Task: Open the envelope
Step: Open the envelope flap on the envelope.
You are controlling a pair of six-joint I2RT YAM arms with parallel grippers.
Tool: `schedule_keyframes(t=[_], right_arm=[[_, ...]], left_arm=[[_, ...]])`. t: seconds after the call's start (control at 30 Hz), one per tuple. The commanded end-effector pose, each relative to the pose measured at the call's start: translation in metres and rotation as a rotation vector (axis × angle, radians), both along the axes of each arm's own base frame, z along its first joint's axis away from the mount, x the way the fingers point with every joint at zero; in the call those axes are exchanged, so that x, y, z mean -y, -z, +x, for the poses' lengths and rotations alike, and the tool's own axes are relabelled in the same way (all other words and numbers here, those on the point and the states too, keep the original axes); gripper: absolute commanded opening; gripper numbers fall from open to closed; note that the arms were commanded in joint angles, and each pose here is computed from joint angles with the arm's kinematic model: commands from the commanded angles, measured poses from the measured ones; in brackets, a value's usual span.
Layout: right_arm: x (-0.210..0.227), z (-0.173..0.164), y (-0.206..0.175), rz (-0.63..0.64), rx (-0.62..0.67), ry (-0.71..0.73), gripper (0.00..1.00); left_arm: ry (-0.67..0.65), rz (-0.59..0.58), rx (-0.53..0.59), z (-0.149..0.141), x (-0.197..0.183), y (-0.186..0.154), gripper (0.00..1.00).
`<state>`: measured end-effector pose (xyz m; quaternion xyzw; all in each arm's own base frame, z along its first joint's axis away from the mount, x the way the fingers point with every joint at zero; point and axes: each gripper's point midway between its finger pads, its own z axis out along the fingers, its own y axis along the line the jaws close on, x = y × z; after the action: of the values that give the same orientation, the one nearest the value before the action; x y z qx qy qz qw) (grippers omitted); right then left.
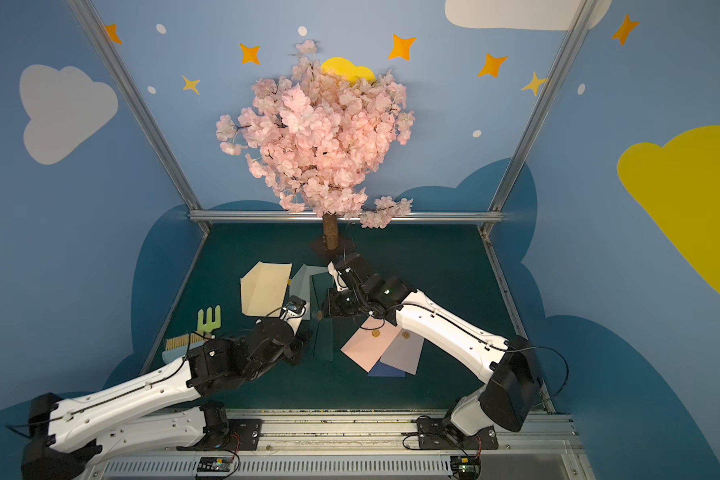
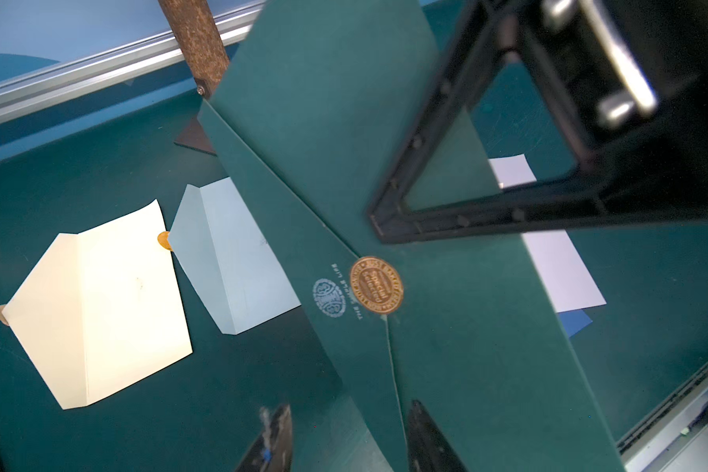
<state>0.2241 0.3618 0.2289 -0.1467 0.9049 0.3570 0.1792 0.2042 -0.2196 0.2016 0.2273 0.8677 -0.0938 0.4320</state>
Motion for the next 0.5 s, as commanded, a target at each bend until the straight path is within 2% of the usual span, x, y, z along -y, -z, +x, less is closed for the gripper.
schedule_keyframes(t=[0.0, 0.47], right_arm=[[-0.002, 0.002, -0.008, -0.008, 0.018, 0.014, 0.00], [-0.004, 0.001, -0.017, -0.006, 0.036, 0.015, 0.00]], left_arm=[[-0.041, -0.019, 0.058, 0.007, 0.003, -0.013, 0.47], [-0.057, -0.040, 0.033, 0.009, 0.015, 0.002, 0.49]])
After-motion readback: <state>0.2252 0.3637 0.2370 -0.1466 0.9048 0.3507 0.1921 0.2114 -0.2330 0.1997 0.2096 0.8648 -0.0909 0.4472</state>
